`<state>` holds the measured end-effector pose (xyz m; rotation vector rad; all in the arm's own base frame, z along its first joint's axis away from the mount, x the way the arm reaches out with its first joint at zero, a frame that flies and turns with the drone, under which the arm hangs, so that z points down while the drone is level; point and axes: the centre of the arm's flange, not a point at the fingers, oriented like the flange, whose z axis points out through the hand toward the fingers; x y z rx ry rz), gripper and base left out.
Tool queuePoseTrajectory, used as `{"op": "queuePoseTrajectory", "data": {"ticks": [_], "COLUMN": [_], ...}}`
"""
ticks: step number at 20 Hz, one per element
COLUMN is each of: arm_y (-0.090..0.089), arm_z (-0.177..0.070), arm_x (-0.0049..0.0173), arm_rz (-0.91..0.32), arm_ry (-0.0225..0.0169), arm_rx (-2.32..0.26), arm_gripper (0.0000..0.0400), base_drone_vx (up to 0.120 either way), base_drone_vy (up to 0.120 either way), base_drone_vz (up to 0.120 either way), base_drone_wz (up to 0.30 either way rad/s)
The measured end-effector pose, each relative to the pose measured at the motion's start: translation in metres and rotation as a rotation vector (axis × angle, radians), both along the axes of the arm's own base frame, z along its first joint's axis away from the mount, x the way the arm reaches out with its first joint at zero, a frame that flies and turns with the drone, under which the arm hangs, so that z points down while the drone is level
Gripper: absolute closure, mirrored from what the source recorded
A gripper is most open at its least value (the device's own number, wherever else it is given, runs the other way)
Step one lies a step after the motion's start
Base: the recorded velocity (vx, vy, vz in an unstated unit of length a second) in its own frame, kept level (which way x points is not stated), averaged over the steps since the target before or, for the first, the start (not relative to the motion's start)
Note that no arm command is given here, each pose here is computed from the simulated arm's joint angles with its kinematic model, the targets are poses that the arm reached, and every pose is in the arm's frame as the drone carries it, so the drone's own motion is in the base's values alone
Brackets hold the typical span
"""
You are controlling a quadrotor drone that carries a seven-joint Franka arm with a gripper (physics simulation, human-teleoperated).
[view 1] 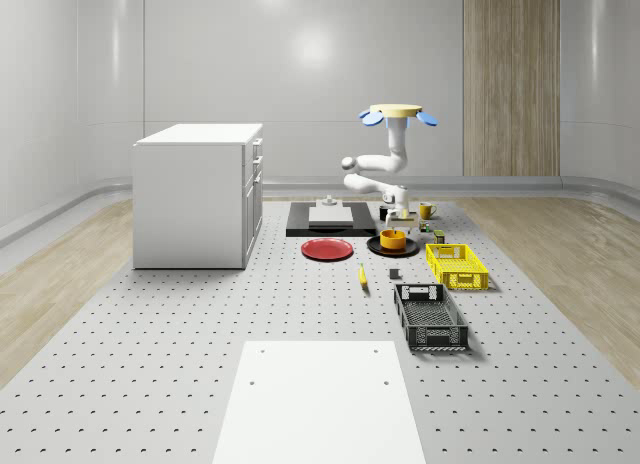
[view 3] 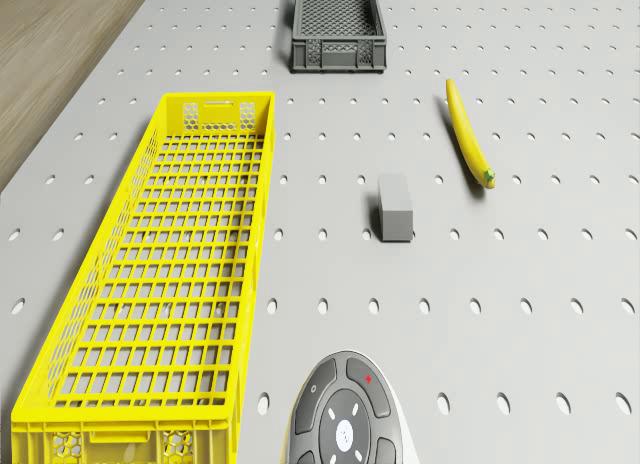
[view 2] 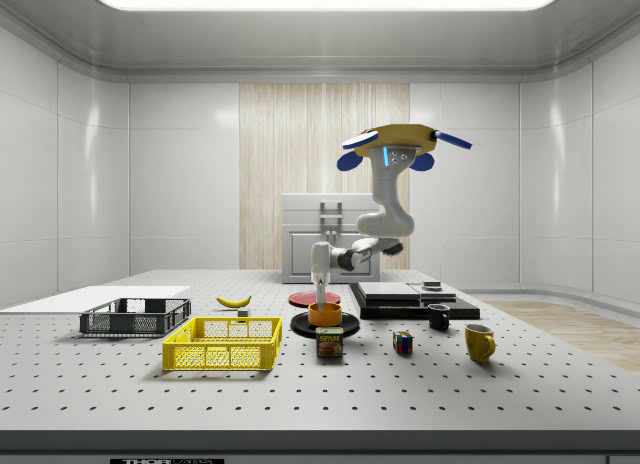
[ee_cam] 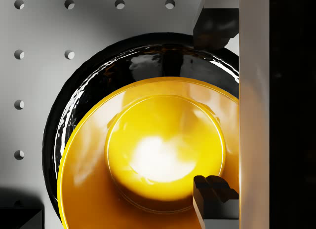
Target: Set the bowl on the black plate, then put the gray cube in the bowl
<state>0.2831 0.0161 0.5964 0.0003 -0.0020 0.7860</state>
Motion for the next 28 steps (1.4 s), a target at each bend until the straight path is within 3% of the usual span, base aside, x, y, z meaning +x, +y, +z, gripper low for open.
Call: {"op": "queuePoseTrajectory", "data": {"ticks": [5,6,7,11,15,20,28], "arm_y": [0.000,-0.001,-0.012,-0.009,-0.004,-0.001,0.000], "arm_z": [-0.001,-0.005,-0.011,-0.006,-0.003,-0.002,-0.002], "arm_x": [-0.0002,0.0027,-0.0014,-0.0013,-0.0008,-0.0006,-0.0004], "arm_rz": [0.000,-0.020,0.035,0.022,0.011,0.004,0.001], "arm_ry": [0.0000,0.0255,0.0270,0.0140,0.0067,0.0027,0.0006], "arm_rx": [0.000,0.016,-0.025,-0.019,-0.009,-0.004,-0.001], "arm_gripper": [0.0005,0.0004,0.0000,0.0000,0.0000,0.0000,0.0000], "base_drone_vx": [0.120,0.120,0.120,0.120,0.120,0.120,0.120], "base_drone_vy": [-0.120,-0.120,-0.120,-0.100,0.000,0.000,0.000], "base_drone_vz": [-0.024,-0.120,-0.040,0.000,0.000,0.000,-0.060], "base_drone_wz": [0.000,0.000,0.000,0.000,0.000,0.000,0.000]}}
